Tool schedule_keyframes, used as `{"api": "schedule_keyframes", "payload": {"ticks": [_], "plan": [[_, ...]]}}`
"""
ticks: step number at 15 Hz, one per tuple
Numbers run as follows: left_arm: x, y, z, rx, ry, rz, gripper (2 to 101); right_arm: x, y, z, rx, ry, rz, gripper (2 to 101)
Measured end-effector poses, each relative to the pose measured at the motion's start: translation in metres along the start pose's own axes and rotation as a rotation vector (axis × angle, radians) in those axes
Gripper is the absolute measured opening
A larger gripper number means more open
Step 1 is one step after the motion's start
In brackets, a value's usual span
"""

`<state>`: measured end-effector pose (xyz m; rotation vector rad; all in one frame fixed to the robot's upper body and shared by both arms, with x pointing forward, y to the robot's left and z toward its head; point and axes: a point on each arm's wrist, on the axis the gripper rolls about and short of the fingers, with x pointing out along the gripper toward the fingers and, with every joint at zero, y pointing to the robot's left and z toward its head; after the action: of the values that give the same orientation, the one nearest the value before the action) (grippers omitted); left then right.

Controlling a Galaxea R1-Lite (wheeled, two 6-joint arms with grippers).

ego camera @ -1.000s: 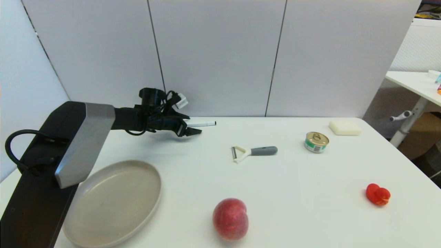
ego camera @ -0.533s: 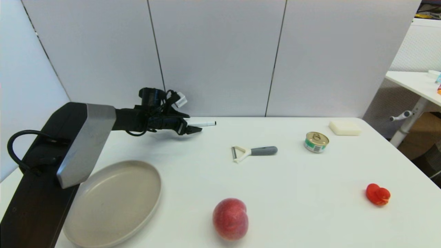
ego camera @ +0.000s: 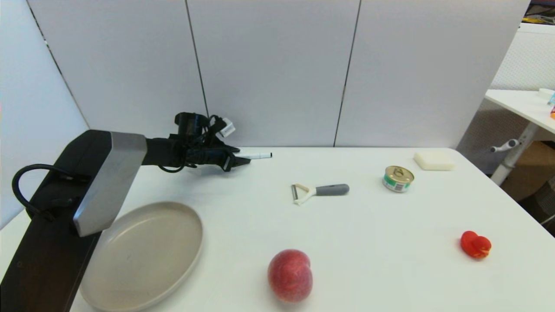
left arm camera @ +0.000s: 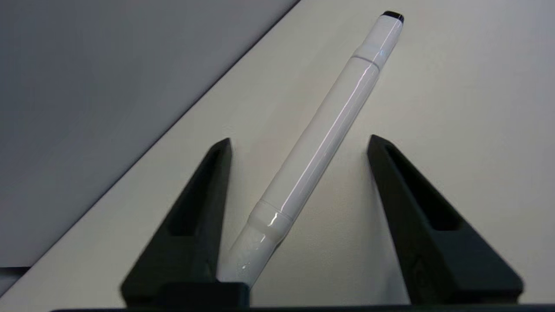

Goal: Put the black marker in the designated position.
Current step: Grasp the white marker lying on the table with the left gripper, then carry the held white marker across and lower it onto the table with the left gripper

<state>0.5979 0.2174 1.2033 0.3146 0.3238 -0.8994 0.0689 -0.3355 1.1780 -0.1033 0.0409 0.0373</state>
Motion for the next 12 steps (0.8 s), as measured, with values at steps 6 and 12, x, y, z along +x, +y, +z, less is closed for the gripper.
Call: {"api": "schedule_keyframes", "payload": {"ticks": [6, 12], "plan": [[0.001, 0.000, -0.002, -0.001, 0.001, -0.001, 12.9, 0.000, 0.000, 0.000, 0.000, 0.001, -0.001, 98.0], [-0.023, -0.005, 0.026, 0.009, -0.002, 0.003, 12.9, 0.000, 0.000, 0.000, 0.000, 0.000, 0.000, 98.0]]}}
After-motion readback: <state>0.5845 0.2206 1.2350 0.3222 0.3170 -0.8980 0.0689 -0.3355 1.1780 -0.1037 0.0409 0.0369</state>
